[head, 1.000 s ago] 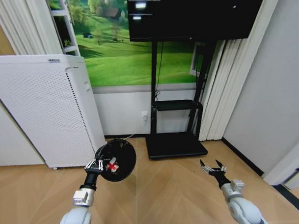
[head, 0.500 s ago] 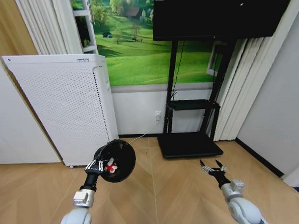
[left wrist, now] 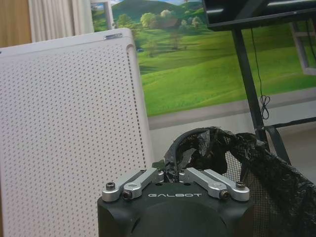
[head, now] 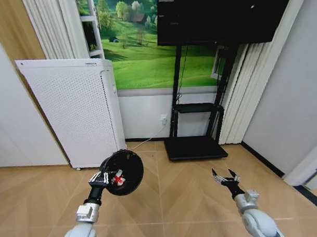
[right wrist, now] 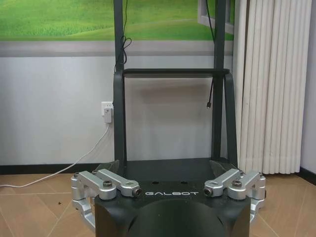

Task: Pick up the trash bin and place the garbage on the floor into it.

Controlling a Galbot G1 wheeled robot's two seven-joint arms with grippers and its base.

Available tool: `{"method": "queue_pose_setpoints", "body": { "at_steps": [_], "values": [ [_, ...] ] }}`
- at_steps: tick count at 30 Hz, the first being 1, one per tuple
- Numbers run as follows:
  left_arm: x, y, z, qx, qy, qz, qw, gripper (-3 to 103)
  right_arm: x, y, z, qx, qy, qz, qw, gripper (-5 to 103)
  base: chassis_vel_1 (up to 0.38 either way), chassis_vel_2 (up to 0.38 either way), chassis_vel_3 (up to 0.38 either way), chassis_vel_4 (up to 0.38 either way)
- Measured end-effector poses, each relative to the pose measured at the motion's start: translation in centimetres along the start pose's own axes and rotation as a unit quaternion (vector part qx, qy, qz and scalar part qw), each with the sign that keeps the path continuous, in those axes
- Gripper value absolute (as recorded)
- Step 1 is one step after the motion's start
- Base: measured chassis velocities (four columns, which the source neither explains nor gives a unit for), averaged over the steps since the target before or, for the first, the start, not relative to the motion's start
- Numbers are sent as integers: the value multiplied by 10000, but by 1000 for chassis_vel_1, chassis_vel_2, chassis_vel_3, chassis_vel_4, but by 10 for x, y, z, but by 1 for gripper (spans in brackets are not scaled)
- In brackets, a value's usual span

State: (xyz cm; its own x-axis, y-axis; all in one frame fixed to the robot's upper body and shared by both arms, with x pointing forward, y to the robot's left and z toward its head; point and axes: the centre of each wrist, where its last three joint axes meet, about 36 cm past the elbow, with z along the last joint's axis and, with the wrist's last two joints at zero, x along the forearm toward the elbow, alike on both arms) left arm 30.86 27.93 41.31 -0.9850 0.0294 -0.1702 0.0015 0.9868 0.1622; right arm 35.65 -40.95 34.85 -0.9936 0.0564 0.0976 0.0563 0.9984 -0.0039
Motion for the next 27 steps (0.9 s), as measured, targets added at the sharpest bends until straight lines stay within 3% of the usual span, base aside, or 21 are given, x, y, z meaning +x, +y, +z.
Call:
{"method": "queue_pose_setpoints", "body": {
  "at_steps": [6,9,18,27],
  "values": [
    [12,8,1,423,401,-212,9981,7,0,0,0,0,-1,0,10000,100,5,-17,-14,31],
    [14,11,2,465,468,-246,9975,7,0,0,0,0,-1,0,10000,100,-63,78,62,-44],
    [38,34,32,495,1108,-561,9910,7,0,0,0,0,-2,0,10000,100,-8,6,7,-4],
    [44,36,57,691,1435,-641,9852,7,0,0,0,0,-2,0,10000,100,0,0,0,0]
  ]
}}
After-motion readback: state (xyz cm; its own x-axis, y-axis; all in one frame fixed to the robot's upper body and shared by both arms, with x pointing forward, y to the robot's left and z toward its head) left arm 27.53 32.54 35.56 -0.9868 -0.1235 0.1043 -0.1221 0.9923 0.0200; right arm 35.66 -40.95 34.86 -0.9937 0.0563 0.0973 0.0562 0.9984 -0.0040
